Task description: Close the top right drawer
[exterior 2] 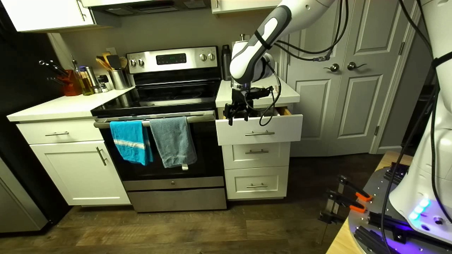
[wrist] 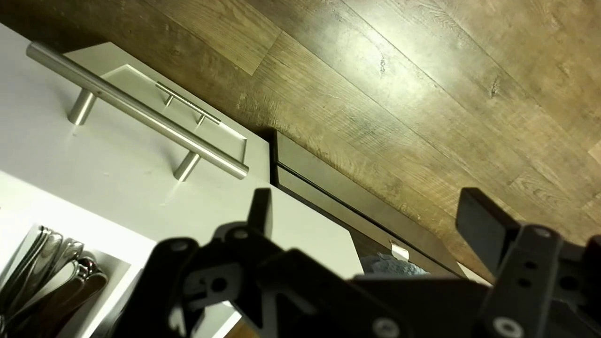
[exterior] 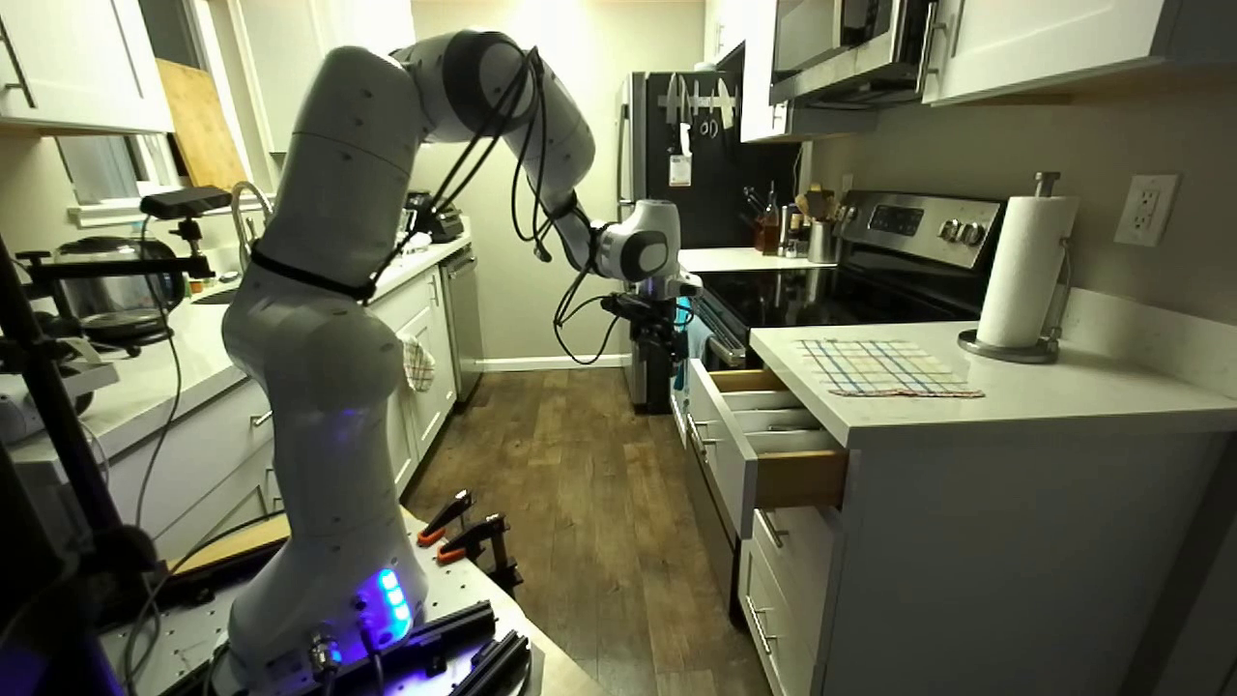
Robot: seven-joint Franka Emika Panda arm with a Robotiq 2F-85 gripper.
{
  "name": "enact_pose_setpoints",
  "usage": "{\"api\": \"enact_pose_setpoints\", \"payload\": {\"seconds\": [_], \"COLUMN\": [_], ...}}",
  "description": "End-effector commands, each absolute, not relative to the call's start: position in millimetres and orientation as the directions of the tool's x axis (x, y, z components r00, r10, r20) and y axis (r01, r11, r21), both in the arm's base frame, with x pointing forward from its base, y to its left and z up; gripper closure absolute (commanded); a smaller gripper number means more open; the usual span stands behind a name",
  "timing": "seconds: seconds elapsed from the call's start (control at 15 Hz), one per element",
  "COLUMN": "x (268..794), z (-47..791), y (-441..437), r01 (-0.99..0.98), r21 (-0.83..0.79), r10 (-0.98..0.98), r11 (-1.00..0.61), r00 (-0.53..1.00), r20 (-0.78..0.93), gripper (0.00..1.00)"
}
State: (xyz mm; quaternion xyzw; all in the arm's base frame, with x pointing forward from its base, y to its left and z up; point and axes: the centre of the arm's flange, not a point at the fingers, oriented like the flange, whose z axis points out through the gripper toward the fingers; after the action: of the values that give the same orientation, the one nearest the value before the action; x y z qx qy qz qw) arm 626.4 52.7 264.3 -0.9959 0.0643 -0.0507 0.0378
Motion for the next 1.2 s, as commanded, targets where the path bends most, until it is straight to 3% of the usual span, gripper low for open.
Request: {"api": "enact_pose_setpoints", "payload": {"seconds": [0.0, 0.53, 1.13], "x": [628, 632, 685], "z": [261, 255, 235], "y": [52, 52, 31], "r01": [-0.126, -0.143, -0.183], "r21": [-0.081, -0.087, -0.081], "r10": [-0.133, -0.151, -0.195], "r11": [-0.989, -0.986, -0.98], "r00": [0.987, 0.984, 0.964], "r20": [0.093, 0.099, 0.183], "gripper": [0.0, 0.0, 0.0]}}
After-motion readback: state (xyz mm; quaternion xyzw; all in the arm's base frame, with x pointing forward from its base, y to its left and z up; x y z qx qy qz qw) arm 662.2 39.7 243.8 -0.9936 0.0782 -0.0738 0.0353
